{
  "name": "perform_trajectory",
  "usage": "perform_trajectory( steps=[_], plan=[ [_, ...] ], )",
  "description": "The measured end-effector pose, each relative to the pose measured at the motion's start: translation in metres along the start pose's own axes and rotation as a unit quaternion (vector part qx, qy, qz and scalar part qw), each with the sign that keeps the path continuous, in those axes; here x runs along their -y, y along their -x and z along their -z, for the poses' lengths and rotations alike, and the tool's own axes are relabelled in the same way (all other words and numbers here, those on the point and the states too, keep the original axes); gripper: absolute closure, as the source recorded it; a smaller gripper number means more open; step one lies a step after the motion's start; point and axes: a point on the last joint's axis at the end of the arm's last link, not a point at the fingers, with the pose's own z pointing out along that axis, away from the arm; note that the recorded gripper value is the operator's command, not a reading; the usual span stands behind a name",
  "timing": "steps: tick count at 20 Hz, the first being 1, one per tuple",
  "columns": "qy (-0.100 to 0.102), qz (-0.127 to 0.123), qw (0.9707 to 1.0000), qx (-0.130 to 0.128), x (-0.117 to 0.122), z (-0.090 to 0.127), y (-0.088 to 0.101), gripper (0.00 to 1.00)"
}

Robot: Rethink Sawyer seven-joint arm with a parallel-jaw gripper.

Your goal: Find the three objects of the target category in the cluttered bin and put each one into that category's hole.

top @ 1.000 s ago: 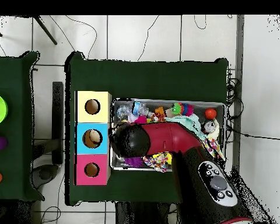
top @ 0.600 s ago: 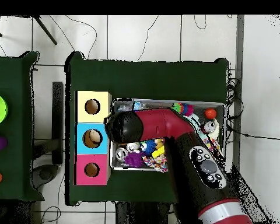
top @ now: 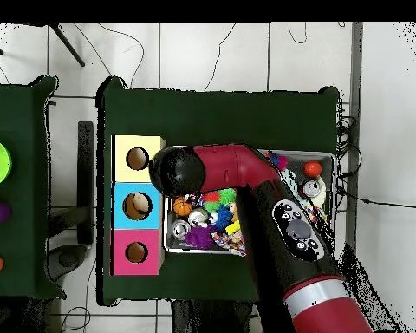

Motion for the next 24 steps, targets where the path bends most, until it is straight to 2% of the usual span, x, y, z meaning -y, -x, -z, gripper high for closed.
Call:
perform_trajectory(
  steps=[12,24],
  plan=[
    [-0.01,-0.007,0.9999,0.004,0.017,0.015,0.019,0.0],
    [-0.016,-0.023,0.9996,0.003,0.047,0.023,0.017,0.0]
  ],
)
